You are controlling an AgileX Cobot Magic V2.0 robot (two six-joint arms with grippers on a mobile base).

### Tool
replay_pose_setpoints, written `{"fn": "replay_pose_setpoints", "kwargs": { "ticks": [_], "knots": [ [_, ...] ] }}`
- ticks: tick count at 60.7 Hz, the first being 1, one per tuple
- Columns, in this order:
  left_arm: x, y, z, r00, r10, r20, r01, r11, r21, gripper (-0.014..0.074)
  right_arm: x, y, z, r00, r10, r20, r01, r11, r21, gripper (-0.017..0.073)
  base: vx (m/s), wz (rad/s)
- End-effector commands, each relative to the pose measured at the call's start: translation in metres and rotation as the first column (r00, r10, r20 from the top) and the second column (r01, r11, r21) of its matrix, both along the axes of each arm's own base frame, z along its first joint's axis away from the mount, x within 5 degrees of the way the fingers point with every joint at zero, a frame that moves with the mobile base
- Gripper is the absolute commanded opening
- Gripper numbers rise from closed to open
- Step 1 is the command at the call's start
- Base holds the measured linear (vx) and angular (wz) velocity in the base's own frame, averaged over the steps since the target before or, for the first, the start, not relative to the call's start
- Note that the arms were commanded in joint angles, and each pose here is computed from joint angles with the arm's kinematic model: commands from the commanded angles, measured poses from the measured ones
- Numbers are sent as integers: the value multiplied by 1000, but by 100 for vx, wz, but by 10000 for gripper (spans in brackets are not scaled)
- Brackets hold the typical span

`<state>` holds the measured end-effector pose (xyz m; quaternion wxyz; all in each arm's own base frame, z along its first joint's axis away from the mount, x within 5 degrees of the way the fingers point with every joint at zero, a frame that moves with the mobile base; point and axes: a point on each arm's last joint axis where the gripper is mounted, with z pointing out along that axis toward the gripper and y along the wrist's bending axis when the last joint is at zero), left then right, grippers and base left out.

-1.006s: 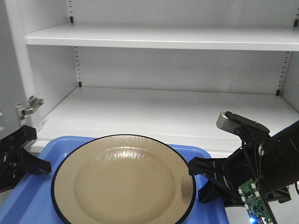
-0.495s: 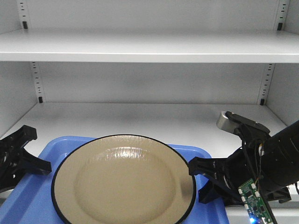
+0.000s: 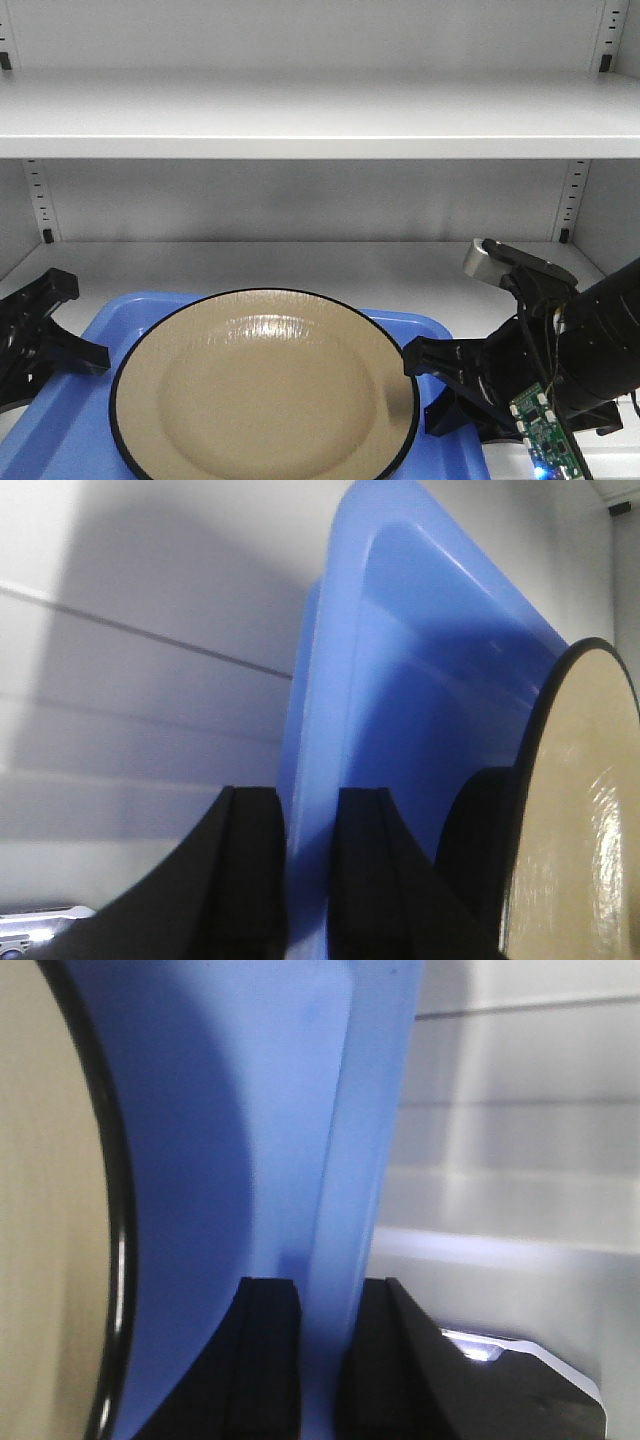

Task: Place disk in tray to left cabinet
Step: 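Hold the blue tray steady in front of the lower cabinet shelf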

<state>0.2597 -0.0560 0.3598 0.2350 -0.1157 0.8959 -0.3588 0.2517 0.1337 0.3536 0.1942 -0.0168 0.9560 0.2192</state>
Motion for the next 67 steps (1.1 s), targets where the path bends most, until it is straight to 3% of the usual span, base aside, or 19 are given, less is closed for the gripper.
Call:
{"fn": "replay_pose_setpoints", "kwargs": {
  "ticks": [1, 67],
  "knots": [
    [-16, -25, 35, 997, -70, 19, 73, 953, -294, 0, -7, 20, 33, 997, -3, 81, -18, 966, 256, -4, 13, -5],
    [-16, -25, 35, 997, -70, 19, 73, 953, -293, 0, -7, 20, 33, 996, -5, 84, -17, 966, 258, -4, 3, -1]
  ]
}}
